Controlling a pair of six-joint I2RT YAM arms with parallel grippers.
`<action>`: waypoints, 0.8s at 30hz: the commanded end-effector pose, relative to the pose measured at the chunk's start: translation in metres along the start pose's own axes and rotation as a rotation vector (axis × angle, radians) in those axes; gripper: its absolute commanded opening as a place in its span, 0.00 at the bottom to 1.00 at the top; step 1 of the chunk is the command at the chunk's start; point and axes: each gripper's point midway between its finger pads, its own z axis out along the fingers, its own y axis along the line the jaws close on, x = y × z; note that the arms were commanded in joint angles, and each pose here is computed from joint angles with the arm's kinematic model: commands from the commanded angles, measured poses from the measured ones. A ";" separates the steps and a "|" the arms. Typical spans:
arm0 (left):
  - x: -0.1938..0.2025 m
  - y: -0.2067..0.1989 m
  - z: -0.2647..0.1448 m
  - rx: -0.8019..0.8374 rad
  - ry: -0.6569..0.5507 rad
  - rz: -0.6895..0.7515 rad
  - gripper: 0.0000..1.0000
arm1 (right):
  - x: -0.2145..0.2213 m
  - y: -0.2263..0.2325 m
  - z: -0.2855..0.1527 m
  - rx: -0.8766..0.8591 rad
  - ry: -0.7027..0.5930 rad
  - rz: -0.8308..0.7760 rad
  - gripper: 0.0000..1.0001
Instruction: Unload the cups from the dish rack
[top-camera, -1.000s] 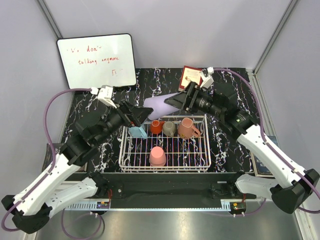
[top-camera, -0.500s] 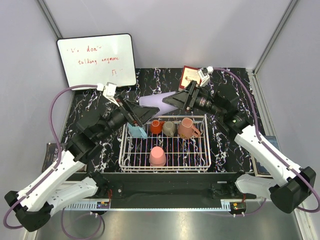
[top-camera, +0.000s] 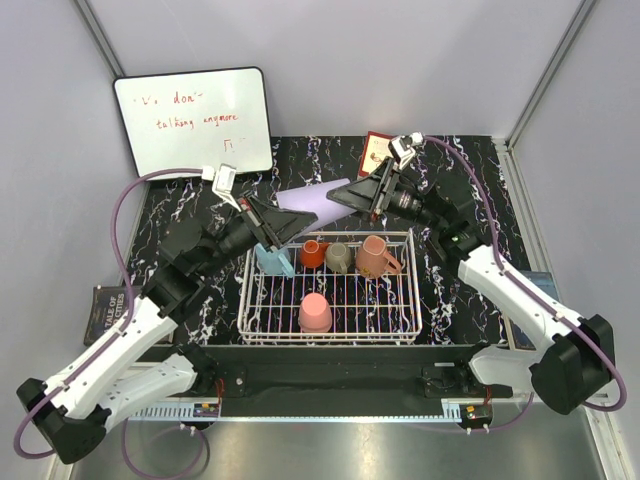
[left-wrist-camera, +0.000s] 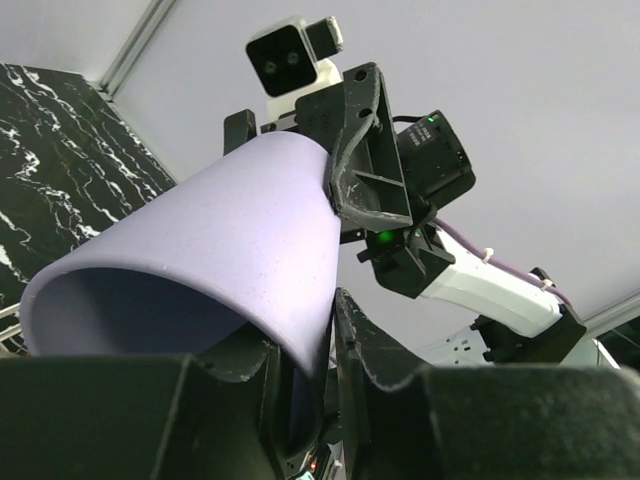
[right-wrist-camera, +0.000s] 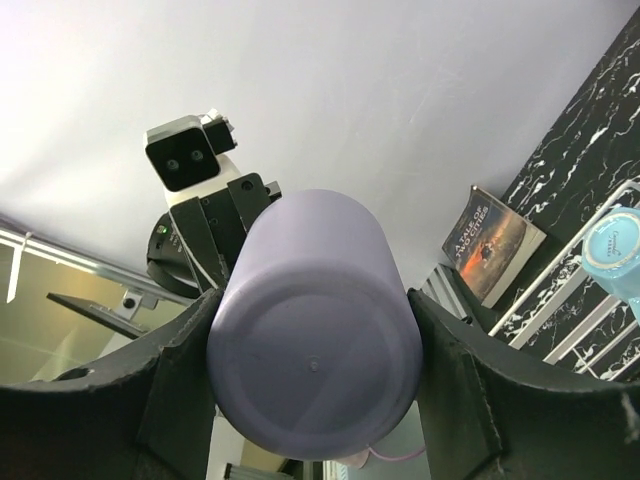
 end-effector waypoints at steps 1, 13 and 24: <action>-0.004 -0.013 0.006 0.071 0.017 0.006 0.00 | 0.009 0.021 -0.001 -0.095 0.062 -0.045 0.02; -0.052 0.037 -0.005 -0.363 0.040 0.221 0.00 | -0.024 0.010 -0.023 0.255 -0.062 -0.265 1.00; -0.119 0.148 -0.068 -1.048 0.006 0.257 0.00 | -0.084 -0.039 -0.103 0.900 -0.326 -0.372 1.00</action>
